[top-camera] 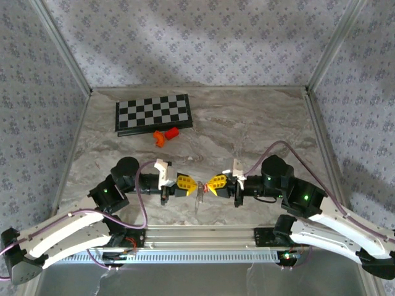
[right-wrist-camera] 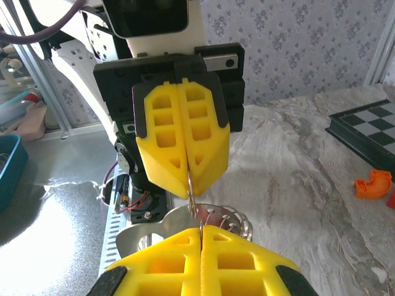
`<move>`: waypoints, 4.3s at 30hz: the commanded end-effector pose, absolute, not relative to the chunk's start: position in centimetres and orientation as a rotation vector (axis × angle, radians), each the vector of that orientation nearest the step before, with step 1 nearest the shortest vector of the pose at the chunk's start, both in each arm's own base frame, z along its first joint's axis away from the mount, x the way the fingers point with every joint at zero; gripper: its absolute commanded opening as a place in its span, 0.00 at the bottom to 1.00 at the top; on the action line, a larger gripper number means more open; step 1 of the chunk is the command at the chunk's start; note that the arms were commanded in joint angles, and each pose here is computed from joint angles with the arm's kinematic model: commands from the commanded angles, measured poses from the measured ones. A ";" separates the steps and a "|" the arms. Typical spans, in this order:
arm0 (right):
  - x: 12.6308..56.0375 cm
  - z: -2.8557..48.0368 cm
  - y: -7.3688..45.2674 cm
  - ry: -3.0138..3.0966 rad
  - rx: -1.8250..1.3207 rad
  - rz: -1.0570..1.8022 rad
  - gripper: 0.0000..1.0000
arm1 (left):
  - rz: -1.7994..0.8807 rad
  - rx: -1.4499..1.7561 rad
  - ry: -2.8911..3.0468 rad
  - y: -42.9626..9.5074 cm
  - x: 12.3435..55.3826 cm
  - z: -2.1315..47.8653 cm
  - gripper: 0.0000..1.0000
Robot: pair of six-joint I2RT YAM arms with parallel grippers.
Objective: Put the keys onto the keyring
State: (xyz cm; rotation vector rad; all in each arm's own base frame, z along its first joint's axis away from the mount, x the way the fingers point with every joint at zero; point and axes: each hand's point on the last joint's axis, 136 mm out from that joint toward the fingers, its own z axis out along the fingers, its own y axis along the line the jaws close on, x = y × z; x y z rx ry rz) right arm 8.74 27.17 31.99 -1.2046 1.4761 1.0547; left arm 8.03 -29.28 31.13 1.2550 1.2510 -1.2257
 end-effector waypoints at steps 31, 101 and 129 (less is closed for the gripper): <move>8.8 33.6 27.6 1.435 -1.205 1.015 0.00 | -1.192 1.213 1.166 -29.6 8.4 33.6 0.00; 9.4 32.7 28.6 1.425 -1.254 0.841 0.00 | -1.132 1.257 1.248 -29.9 8.9 32.2 0.00; 9.0 30.8 28.6 1.423 -1.399 0.734 0.00 | -1.136 1.285 1.303 -31.1 9.5 31.7 0.00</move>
